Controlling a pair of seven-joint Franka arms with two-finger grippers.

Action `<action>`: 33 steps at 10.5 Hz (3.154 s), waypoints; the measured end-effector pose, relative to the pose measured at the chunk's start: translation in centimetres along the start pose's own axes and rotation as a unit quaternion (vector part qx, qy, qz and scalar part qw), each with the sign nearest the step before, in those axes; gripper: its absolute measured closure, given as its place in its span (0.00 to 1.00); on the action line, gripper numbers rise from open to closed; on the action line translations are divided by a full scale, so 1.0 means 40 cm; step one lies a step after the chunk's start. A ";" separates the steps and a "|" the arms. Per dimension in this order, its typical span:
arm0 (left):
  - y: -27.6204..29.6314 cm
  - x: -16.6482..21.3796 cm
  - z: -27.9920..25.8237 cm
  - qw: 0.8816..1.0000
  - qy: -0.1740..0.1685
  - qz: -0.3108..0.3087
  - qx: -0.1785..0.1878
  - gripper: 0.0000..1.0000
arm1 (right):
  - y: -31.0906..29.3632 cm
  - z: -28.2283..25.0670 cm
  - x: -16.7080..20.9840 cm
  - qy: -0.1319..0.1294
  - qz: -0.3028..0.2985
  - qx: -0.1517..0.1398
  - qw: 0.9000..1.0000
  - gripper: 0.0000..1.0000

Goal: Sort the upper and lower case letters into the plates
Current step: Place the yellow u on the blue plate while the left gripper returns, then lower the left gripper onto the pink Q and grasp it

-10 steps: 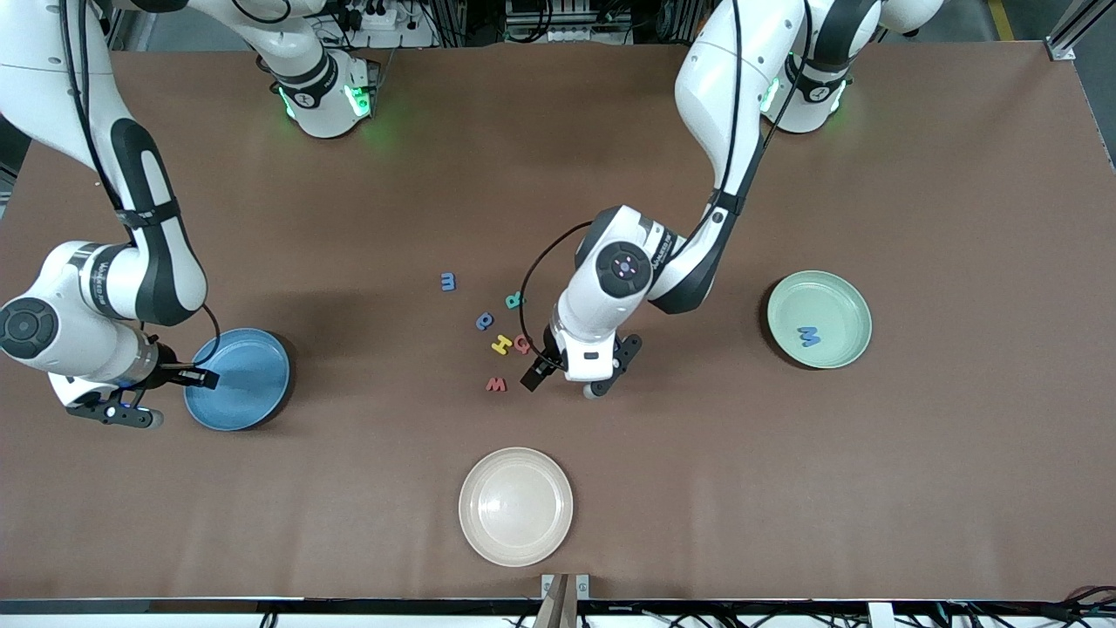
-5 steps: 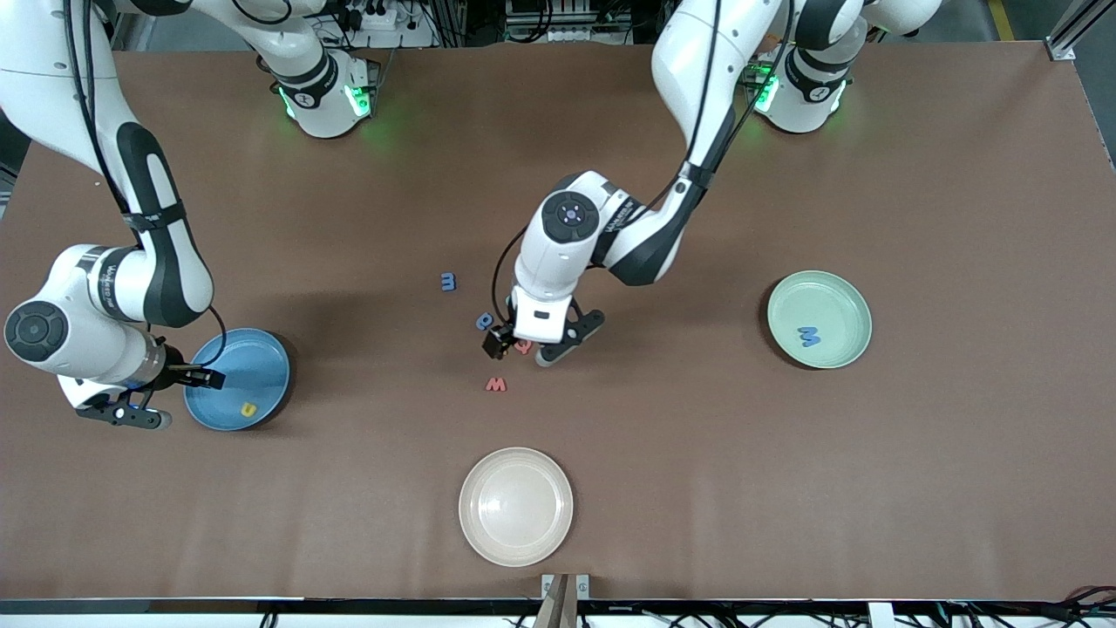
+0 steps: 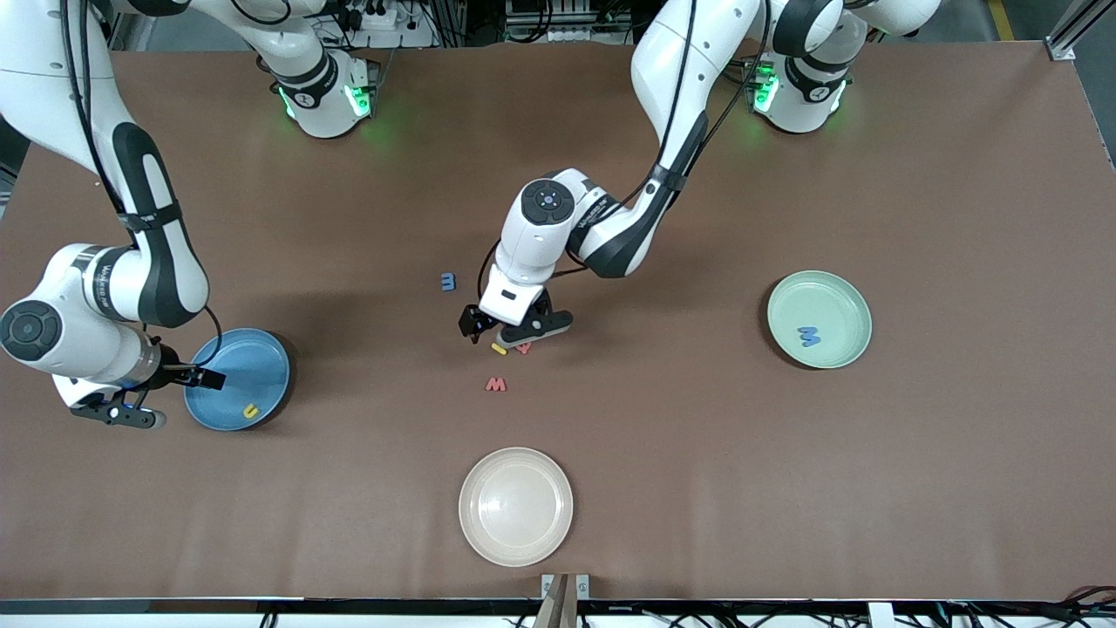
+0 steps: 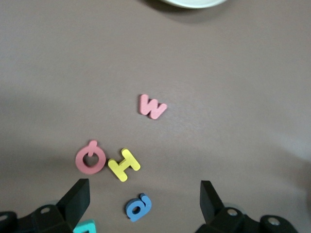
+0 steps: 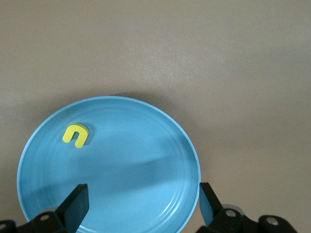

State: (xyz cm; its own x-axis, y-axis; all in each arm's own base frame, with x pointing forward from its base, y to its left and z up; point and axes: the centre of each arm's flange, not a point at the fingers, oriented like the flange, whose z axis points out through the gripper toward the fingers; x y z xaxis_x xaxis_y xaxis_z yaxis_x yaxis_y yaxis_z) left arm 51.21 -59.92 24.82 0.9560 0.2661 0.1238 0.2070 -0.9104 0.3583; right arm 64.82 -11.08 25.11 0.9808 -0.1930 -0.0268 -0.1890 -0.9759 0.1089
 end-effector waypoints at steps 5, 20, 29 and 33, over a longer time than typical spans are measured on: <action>-0.029 0.092 -0.030 0.896 0.023 0.442 0.018 0.00 | 0.000 0.003 -0.002 -0.003 0.001 0.000 1.000 0.00; -0.112 -0.037 0.176 0.878 -0.011 0.473 0.073 0.00 | 0.084 0.040 -0.034 -0.063 0.027 -0.003 0.998 0.00; -0.112 -0.045 0.179 0.851 -0.016 0.519 0.074 0.20 | 0.094 0.042 -0.034 -0.063 0.030 -0.003 0.998 0.00; -0.109 -0.048 0.177 0.867 -0.013 0.493 0.073 0.37 | 0.094 0.042 -0.034 -0.063 0.030 -0.003 0.998 0.00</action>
State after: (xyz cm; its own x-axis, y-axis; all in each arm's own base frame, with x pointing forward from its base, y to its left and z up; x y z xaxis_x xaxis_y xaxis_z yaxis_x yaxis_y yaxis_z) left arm 49.97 -58.71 16.47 0.6866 -0.6706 0.2807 -0.6918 -0.7214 -0.0313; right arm 62.68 -14.66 23.91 0.9539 -0.2624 -0.1455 -0.2462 -0.9617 0.1202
